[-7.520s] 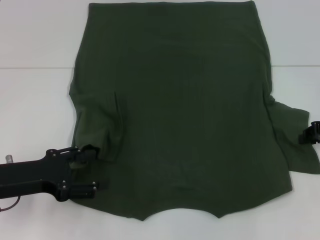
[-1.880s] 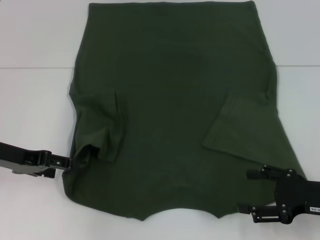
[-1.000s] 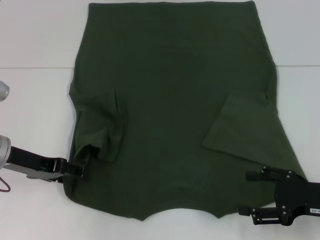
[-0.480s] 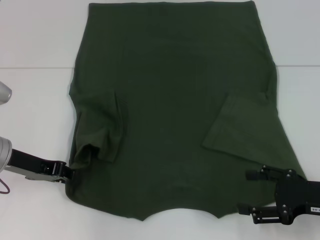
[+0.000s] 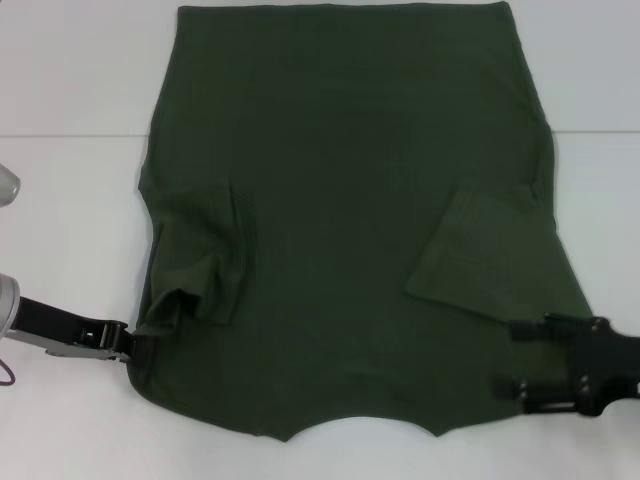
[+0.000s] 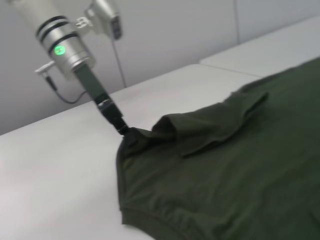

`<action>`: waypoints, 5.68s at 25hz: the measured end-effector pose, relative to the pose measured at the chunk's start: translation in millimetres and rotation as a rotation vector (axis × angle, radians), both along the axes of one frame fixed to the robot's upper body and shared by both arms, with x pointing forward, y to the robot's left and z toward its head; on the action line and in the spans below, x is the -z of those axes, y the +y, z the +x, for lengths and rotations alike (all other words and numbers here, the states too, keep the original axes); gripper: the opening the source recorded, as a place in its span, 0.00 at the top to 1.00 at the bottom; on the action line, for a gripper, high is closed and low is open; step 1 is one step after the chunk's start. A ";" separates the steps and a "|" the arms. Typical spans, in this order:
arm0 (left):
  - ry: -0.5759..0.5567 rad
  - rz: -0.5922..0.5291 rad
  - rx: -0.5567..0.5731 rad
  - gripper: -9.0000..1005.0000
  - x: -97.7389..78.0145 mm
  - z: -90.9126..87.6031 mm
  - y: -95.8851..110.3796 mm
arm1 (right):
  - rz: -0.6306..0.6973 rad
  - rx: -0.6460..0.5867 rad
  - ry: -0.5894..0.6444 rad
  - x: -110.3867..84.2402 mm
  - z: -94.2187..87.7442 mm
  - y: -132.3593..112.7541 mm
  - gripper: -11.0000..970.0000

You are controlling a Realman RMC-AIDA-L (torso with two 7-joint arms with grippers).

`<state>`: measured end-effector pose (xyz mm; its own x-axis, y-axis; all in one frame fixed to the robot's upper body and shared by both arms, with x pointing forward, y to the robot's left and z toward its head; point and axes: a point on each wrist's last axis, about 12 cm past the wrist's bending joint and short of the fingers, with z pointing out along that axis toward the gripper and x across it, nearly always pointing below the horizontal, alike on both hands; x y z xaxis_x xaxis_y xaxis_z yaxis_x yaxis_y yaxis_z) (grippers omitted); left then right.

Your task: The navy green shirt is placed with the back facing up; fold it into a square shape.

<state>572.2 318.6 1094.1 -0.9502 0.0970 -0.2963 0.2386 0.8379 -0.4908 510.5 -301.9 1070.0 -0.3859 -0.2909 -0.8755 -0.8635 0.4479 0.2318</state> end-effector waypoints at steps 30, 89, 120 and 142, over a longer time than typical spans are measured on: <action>-0.056 -0.026 0.017 0.97 -5.0 -2.6 13.7 | -0.250 0.583 0.847 -82.0 47.3 -67.2 0.05; -0.054 -0.039 -0.001 0.97 -2.2 -5.8 15.2 | -0.312 0.532 0.780 -36.6 67.0 -23.1 0.05; -0.058 -0.052 -0.005 0.97 -2.3 -7.2 16.6 | -0.395 0.399 0.731 -36.0 77.1 16.7 0.12; -0.073 -0.083 -0.036 0.97 -6.1 -6.5 21.1 | -0.393 0.396 0.714 -39.6 79.7 13.0 0.92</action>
<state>565.7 339.7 1100.2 -0.9283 0.0354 -0.3701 0.2464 0.8041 -0.5411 590.1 -288.9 1109.6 -0.9344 -0.2484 -0.2553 -0.3386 0.8416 0.4208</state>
